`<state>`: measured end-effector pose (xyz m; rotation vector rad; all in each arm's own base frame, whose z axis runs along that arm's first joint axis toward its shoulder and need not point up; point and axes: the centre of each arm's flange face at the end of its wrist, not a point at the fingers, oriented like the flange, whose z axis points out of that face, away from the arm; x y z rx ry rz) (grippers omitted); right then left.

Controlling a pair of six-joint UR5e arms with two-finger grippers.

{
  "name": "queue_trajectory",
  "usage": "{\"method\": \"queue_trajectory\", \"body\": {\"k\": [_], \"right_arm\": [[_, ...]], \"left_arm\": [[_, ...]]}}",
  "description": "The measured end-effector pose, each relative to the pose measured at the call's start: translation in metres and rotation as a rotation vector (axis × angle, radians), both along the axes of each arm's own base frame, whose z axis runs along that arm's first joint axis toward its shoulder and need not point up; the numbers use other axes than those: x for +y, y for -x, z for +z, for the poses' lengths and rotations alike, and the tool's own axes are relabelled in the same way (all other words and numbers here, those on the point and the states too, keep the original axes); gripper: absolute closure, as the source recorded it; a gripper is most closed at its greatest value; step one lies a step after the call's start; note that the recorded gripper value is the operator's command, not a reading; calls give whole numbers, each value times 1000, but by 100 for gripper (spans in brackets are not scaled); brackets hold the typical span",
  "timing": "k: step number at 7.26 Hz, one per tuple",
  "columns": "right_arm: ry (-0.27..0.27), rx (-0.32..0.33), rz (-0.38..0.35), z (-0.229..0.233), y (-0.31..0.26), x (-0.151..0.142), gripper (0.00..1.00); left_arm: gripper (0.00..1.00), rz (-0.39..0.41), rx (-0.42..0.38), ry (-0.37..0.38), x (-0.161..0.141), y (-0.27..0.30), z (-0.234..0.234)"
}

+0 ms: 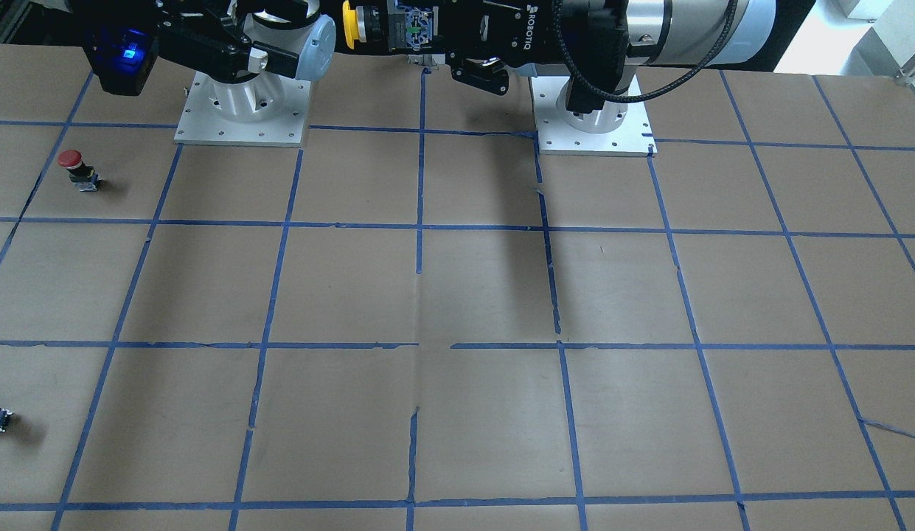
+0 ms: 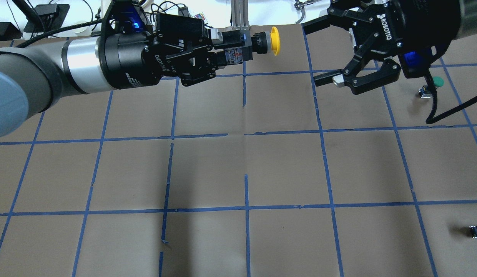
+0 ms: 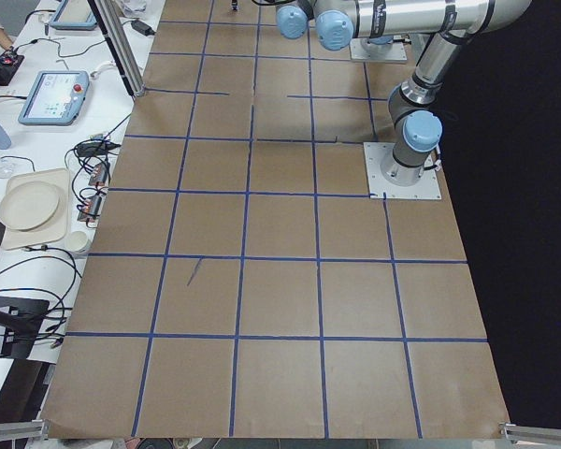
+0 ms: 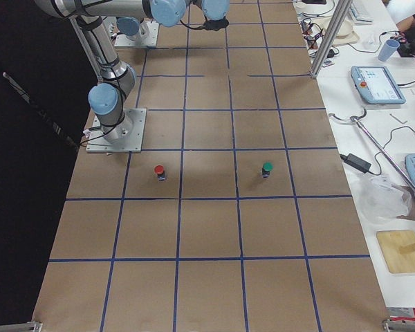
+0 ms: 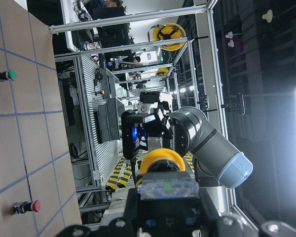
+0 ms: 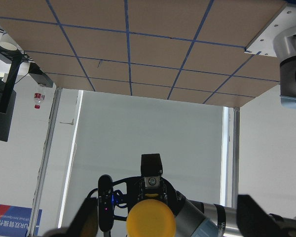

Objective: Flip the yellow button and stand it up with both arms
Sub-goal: 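Bring the yellow cap between the open right gripper fingers, then close the right gripper on the yellow cap and open the left gripper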

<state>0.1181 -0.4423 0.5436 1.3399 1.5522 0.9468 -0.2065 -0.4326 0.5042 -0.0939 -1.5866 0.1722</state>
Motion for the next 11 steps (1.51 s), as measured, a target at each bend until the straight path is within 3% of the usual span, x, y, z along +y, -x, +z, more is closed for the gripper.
{"method": "queue_trajectory", "body": {"k": [5,11], "right_arm": [[4,-65,4,9,-28,1,0],[-30,-128,-37,6,-33,-4,3]], "left_arm": [[93,1,2,-80,-1,0,9],[93,6,12,-88,-4,0,6]]}}
